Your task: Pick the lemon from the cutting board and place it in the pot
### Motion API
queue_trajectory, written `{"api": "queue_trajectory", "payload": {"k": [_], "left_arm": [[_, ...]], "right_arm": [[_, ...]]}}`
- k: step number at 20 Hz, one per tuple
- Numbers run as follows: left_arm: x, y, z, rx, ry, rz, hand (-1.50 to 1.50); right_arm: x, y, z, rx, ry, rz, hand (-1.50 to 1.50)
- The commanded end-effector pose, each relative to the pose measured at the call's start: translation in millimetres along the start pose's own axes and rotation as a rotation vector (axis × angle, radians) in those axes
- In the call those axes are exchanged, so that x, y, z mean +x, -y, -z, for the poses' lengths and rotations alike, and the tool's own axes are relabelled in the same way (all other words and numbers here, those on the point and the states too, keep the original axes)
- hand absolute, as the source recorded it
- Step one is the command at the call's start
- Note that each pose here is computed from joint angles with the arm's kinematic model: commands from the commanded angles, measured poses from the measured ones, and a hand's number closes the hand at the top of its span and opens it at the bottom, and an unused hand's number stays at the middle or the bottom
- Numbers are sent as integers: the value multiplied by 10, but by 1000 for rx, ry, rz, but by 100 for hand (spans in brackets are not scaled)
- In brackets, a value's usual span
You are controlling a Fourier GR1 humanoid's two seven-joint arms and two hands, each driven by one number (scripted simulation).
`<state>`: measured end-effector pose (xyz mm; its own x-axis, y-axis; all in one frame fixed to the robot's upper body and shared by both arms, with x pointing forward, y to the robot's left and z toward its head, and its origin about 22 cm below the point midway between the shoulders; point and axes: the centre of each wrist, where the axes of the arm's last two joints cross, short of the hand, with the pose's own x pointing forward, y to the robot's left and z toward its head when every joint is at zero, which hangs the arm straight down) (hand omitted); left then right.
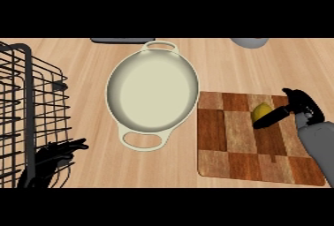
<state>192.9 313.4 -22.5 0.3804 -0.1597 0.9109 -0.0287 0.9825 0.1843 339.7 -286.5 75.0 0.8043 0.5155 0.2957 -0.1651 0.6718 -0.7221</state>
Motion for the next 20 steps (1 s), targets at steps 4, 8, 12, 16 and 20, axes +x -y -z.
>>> {"api": "queue_trajectory", "payload": {"k": [4,8,12,16,20], "left_arm": [[553,-210,112,171,228,148,0],[527,-283,76,161,222,146,0],[534,-229,141,177,241,149,0],[480,-230,79,170,228,148,0],[451,-254,83,171,226,144,0]], "right_arm": [[250,-146,49,67,-128,-35,-150],[324,-234,92,51,-152,-62,-150],[189,-172,275,42,-159,-75,-150],[221,-329,308,66,-164,-69,-150],[210,-390,360,83,-180,-92,-150]]}}
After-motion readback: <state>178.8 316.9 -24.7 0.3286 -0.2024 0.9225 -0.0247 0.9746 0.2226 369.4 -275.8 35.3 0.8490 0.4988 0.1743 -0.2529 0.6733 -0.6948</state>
